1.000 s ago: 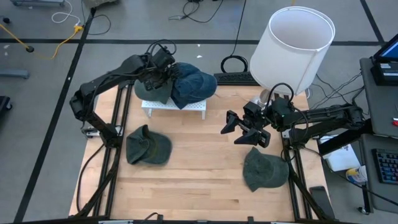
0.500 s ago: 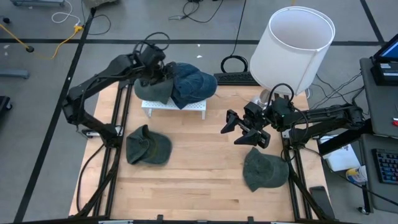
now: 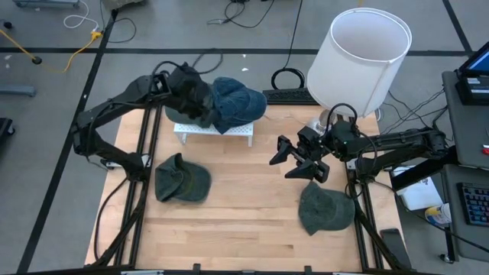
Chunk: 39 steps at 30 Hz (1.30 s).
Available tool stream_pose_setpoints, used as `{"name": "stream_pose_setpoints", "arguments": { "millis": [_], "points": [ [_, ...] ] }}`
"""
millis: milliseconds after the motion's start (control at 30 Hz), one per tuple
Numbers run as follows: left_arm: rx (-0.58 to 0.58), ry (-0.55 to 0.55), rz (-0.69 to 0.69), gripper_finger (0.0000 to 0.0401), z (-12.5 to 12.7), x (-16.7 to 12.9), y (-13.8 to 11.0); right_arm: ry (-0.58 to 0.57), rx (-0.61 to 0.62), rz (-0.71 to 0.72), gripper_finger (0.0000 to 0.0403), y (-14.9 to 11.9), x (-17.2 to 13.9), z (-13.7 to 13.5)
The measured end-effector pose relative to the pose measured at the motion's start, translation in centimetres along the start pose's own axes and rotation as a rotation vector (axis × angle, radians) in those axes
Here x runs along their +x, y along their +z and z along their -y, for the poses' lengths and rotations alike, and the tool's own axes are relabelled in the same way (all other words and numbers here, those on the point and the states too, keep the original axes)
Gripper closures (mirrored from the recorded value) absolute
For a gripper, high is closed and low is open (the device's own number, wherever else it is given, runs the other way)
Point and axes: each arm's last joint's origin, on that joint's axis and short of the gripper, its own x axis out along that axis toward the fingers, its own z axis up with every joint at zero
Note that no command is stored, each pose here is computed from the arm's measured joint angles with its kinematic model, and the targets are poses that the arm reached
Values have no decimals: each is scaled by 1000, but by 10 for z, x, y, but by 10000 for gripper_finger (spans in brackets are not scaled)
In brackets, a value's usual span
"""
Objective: Pick & Place hat
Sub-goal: Stack the left gray cap on the gray cap on the shelf
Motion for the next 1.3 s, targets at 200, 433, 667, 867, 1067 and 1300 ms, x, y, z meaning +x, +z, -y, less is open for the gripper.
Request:
{"name": "stream_pose_setpoints", "arguments": {
  "millis": [200,433,667,867,1067,1300],
  "points": [
    [326,-102,-94,160,20,4,-15,-6,4,-5,112,-1,0,1],
    [506,-24,-291,160,40,6,-51,-43,13,25,112,0,0,1],
    [649,-20,-441,160,72,2,-93,-89,5,60,112,1,0,3],
    [678,-53,-522,160,96,-6,-126,-86,6,58,112,1,0,2],
    [655,-30,-583,160,116,-11,-158,-85,15,58,112,1,0,2],
    [822,204,-457,160,141,8,-196,-83,9,56,112,1,0,2]
  ]
}}
